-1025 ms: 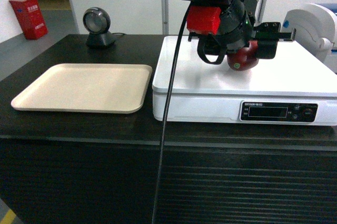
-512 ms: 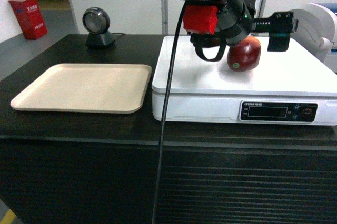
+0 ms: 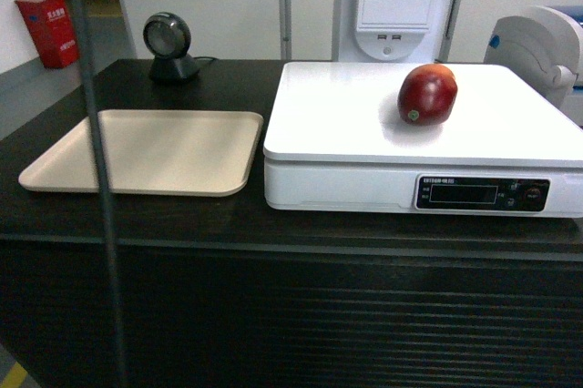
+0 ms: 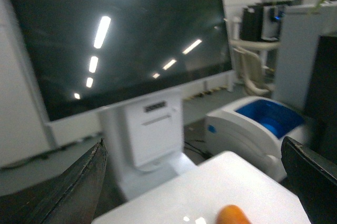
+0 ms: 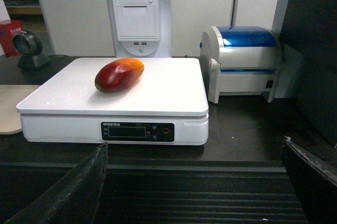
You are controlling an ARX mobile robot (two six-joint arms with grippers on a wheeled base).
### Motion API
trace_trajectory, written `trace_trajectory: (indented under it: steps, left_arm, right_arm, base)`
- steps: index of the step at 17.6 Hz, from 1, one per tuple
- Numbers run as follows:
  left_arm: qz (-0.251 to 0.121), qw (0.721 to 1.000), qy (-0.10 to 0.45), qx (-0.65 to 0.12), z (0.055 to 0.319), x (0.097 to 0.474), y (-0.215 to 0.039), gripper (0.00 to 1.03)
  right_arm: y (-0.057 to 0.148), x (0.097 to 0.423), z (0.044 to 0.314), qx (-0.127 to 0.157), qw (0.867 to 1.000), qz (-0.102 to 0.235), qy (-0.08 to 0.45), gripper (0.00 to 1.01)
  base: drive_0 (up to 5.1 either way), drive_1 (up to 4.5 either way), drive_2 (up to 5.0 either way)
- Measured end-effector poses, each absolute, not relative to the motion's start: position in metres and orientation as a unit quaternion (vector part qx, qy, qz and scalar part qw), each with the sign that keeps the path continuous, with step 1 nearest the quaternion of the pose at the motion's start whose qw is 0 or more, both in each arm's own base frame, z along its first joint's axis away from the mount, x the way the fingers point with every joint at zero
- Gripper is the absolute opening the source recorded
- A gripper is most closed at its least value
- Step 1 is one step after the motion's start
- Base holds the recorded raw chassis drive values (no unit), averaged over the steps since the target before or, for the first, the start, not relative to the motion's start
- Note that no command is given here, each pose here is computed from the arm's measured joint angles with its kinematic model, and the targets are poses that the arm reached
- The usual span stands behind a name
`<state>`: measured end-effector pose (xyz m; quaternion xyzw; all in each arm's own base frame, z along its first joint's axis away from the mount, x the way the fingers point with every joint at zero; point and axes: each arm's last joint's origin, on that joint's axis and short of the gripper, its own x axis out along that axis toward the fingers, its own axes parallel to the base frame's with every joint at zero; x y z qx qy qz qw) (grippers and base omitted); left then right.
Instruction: Place dark red mango on scale at checkout
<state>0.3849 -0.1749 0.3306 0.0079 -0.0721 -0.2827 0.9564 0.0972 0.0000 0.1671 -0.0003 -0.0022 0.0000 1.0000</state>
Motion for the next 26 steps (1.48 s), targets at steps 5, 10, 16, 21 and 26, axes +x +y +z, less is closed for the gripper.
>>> trace_trajectory:
  steps: [5,10,16,21,26]
  left_arm:
    - [-0.151,0.974,-0.165,0.021,0.369,0.320,-0.072,0.98]
    - [0.008,1.000,-0.001,0.007,0.320,0.242,-0.015,0.57]
    - [0.006,1.000,0.006,0.000,0.247,0.193,0.001,0.02]
    - [0.001,1.000,0.002,0.000,0.215,0.165,0.000,0.02]
    - [0.002,1.000,0.002,0.000,0.193,0.143,0.000,0.02]
  right_arm:
    - [0.000,0.097,0.167,0.000,1.000,0.000,-0.002,0.98]
    - [0.000,0.097,0.167,0.000,1.000,0.000,-0.002,0.98]
    - [0.000,0.097,0.167,0.000,1.000,0.000,-0.002,0.98]
    - [0.000,0.097,0.167,0.000,1.000,0.000,-0.002,0.98]
    - [0.000,0.097,0.167,0.000,1.000,0.000,-0.002,0.98]
  base:
    - [0.0,0.00,0.0]
    - [0.0,0.00,0.0]
    - [0.0,0.00,0.0]
    - [0.0,0.00,0.0]
    - [0.0,0.00,0.0]
